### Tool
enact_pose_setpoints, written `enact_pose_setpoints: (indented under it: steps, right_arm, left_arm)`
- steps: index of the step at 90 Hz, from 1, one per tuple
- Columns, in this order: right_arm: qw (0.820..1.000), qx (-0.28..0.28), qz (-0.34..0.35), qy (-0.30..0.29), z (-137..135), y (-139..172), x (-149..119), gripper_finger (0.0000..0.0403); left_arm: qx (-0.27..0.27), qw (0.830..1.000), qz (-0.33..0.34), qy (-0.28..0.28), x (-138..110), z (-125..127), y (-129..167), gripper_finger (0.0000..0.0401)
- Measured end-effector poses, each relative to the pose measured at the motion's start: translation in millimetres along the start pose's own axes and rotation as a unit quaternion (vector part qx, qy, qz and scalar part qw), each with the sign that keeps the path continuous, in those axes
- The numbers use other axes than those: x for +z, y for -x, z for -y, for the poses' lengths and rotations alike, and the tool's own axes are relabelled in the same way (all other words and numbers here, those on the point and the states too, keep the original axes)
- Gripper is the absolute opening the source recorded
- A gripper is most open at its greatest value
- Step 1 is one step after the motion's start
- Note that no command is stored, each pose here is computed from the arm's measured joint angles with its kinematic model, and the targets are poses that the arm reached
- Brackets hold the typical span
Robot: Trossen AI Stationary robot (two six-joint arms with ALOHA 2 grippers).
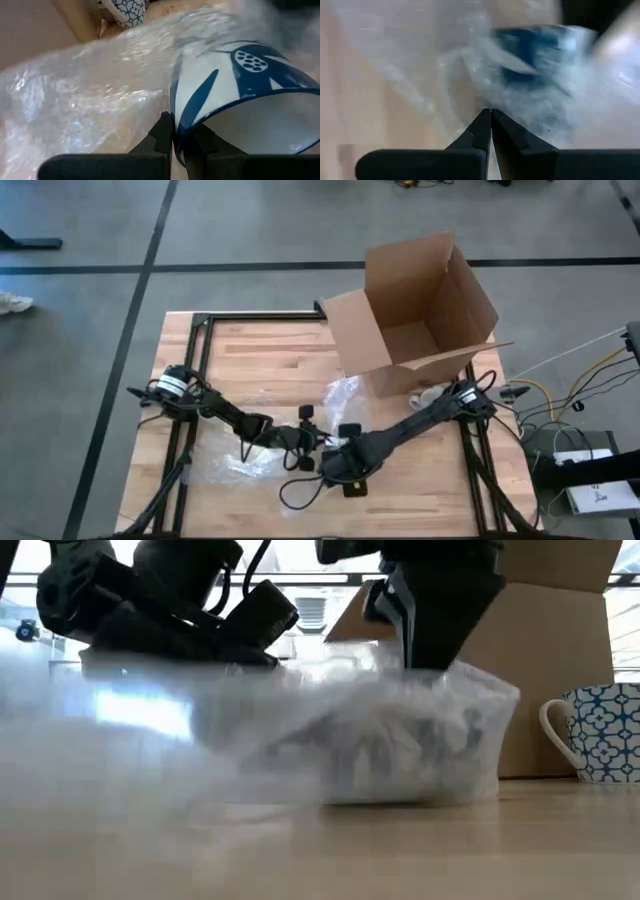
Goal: Wrap mug
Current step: Wrap the blue mug with the right bubble wrap
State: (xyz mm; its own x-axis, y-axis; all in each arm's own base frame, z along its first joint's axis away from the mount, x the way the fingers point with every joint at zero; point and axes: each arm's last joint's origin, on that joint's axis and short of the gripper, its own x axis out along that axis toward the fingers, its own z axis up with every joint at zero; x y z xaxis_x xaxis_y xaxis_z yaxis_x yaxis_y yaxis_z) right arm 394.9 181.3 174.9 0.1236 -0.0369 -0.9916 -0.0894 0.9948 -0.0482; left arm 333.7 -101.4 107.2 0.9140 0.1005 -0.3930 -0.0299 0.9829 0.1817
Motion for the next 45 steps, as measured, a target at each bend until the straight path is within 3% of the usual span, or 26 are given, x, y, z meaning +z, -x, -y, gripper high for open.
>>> enact_pose_setpoints:
  steps: [24, 45]
  right_arm:
    - [0.999, 0.003, -0.007, 0.033, 0.4, -27.4, 2.8, 0.0001]
    - [0.992, 0.07, 0.013, 0.1, 7.5, -28.0, 12.5, 0.0001]
  left_arm:
    - [-0.001, 1.0, 0.001, -0.006, 0.6, 0.4, 0.2, 0.0005]
    - [-0.001, 1.0, 0.002, -0.005, 0.6, 0.4, 0.4, 0.0005]
